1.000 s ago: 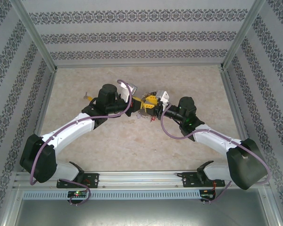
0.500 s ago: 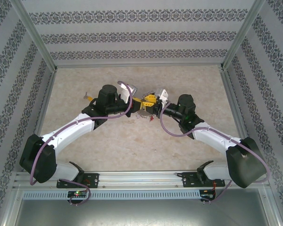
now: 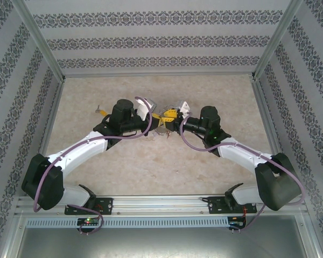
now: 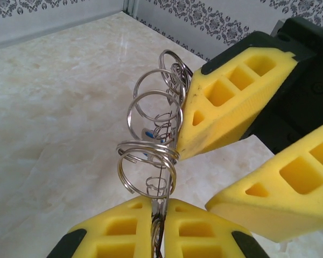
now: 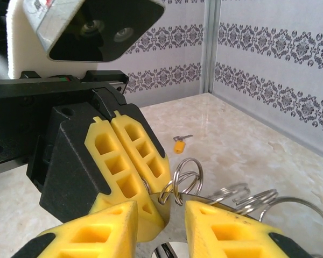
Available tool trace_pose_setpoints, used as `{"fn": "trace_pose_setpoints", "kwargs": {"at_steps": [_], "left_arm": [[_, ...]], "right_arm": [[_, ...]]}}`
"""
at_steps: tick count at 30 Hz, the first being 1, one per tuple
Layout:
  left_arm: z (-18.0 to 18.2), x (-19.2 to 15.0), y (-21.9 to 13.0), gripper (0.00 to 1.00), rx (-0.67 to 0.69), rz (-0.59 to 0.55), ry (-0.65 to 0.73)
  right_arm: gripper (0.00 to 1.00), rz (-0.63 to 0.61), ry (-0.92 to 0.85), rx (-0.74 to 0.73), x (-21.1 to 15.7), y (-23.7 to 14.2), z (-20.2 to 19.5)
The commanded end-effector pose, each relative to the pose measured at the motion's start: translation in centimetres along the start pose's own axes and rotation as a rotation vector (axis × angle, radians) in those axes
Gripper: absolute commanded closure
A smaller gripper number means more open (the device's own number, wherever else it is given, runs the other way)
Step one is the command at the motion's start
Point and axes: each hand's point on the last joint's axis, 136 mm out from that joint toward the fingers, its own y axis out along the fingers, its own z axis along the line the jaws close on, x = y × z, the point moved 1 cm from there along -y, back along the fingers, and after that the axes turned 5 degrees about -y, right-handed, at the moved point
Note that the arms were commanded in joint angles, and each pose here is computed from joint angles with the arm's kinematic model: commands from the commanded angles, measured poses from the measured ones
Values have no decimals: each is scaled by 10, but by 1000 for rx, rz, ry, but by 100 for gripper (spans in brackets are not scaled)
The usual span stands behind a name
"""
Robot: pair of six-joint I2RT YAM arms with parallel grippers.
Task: Put the keys on the keyring
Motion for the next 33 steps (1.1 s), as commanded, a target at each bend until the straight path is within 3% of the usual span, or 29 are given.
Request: {"fn": "trace_pose_setpoints", "kwargs": {"at_steps": [1,18,33], "left_arm": [[-41,31,-11,100,-123,-120,142],[-36,24,-11,100,-83,-88,242],[-32,16,-16,100,-46,-57,324]], "right_arm": [[69,13,12,-23,0,1,-8],[71,-22,-122,-51,17,-18,9],[70,20,-266,-40,10,-28,30]]}}
